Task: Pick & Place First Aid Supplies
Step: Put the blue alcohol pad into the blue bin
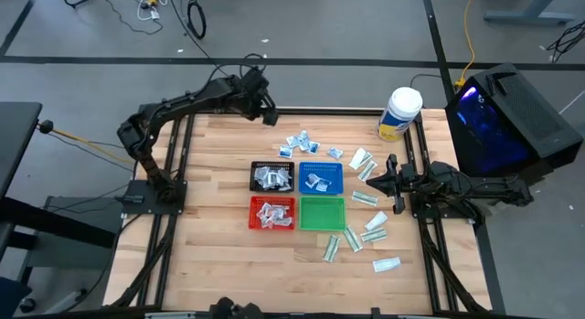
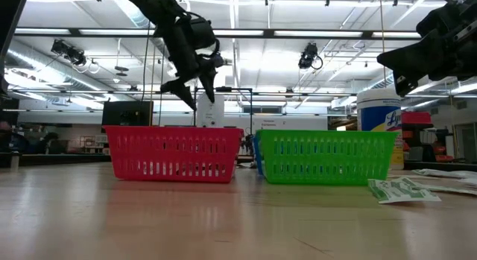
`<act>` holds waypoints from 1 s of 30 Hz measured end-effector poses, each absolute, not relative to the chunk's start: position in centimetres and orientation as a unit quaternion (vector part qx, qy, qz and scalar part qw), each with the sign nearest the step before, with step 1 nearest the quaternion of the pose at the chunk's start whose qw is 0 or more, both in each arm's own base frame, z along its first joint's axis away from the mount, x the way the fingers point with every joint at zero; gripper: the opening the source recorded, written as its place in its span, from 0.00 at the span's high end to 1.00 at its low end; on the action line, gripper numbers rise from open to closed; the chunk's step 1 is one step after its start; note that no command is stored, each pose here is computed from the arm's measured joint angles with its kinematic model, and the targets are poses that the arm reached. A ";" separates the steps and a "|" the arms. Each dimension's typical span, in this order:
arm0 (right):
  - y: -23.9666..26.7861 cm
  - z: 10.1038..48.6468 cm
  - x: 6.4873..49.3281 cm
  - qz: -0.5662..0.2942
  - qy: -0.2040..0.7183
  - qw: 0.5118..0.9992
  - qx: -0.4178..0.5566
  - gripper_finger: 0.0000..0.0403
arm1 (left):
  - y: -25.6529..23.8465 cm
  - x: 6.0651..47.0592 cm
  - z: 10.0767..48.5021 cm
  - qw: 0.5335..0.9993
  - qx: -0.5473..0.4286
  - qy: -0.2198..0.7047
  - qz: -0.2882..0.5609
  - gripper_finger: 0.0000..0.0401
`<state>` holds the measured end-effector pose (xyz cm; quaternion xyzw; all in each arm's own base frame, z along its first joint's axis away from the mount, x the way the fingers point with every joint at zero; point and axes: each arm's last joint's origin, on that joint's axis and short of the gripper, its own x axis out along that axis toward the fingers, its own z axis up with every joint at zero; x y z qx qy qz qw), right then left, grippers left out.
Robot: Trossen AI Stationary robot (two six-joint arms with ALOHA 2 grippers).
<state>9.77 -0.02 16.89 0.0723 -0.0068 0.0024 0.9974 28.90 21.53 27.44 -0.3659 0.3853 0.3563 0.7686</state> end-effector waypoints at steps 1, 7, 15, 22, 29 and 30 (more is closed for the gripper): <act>0.0 16.9 9.8 0.003 -0.007 0.997 0.072 0.96 | 21.3 29.1 27.6 0.764 -0.386 0.376 0.355 0.27; 0.0 16.9 9.8 0.003 -0.007 0.997 0.072 0.96 | 19.4 31.0 28.1 0.759 -0.432 0.369 0.318 0.27; 0.0 16.9 9.8 0.002 -0.007 0.997 0.072 0.96 | 18.9 33.8 26.5 0.745 -0.433 0.413 0.296 0.27; 0.0 16.9 9.8 0.002 -0.007 0.997 0.072 0.96 | 19.8 35.9 25.2 0.713 -0.426 0.457 0.317 0.27; 0.0 16.9 9.8 0.002 -0.007 0.997 0.072 0.96 | 20.0 38.0 22.7 0.679 -0.425 0.507 0.319 0.27; 0.0 16.9 9.8 0.002 -0.007 0.997 0.072 0.96 | 19.8 38.1 22.3 0.675 -0.423 0.514 0.319 0.27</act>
